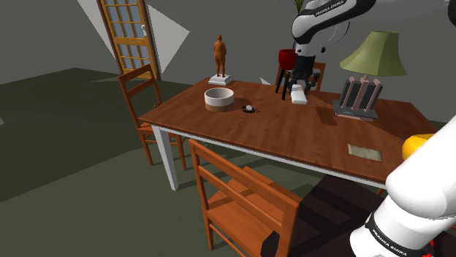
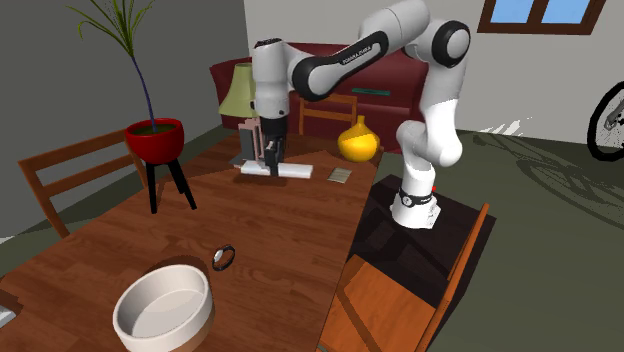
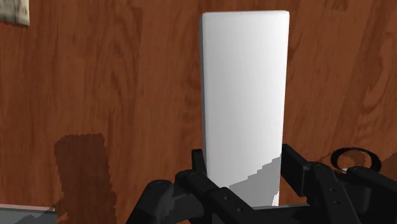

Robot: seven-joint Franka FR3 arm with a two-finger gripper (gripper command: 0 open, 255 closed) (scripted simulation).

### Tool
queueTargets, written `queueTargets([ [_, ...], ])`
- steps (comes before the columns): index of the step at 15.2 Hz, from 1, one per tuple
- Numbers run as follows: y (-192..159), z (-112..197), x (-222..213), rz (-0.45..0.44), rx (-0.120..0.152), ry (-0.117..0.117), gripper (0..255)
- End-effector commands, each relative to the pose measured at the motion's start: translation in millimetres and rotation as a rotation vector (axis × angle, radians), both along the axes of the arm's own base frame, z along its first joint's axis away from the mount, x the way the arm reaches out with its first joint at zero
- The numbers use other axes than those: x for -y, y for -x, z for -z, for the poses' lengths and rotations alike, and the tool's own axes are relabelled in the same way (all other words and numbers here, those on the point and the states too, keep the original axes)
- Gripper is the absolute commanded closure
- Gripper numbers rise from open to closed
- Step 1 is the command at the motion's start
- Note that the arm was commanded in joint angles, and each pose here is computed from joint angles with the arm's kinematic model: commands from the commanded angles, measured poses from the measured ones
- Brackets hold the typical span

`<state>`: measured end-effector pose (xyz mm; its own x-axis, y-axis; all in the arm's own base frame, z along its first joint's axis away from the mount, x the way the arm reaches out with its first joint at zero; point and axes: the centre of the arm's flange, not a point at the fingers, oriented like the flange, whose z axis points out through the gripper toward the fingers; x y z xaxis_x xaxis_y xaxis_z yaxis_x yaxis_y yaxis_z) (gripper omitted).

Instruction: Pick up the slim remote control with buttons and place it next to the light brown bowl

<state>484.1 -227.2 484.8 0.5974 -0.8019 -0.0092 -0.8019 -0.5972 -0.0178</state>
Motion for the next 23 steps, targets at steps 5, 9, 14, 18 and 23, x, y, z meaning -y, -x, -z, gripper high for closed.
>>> queueTargets([
  [5, -79.5, -0.9, 2.2, 0.0, 0.0, 0.0, 255],
  [9, -132.3, -1.0, 2.6, 0.0, 0.0, 0.0, 255],
  [14, -198.2, -1.2, 3.1, 0.0, 0.0, 0.0, 255],
  [18, -238.3, 4.0, 3.5, 0.0, 0.0, 0.0, 255],
  [23, -238.3, 30.4, 3.5, 0.0, 0.0, 0.0, 255],
])
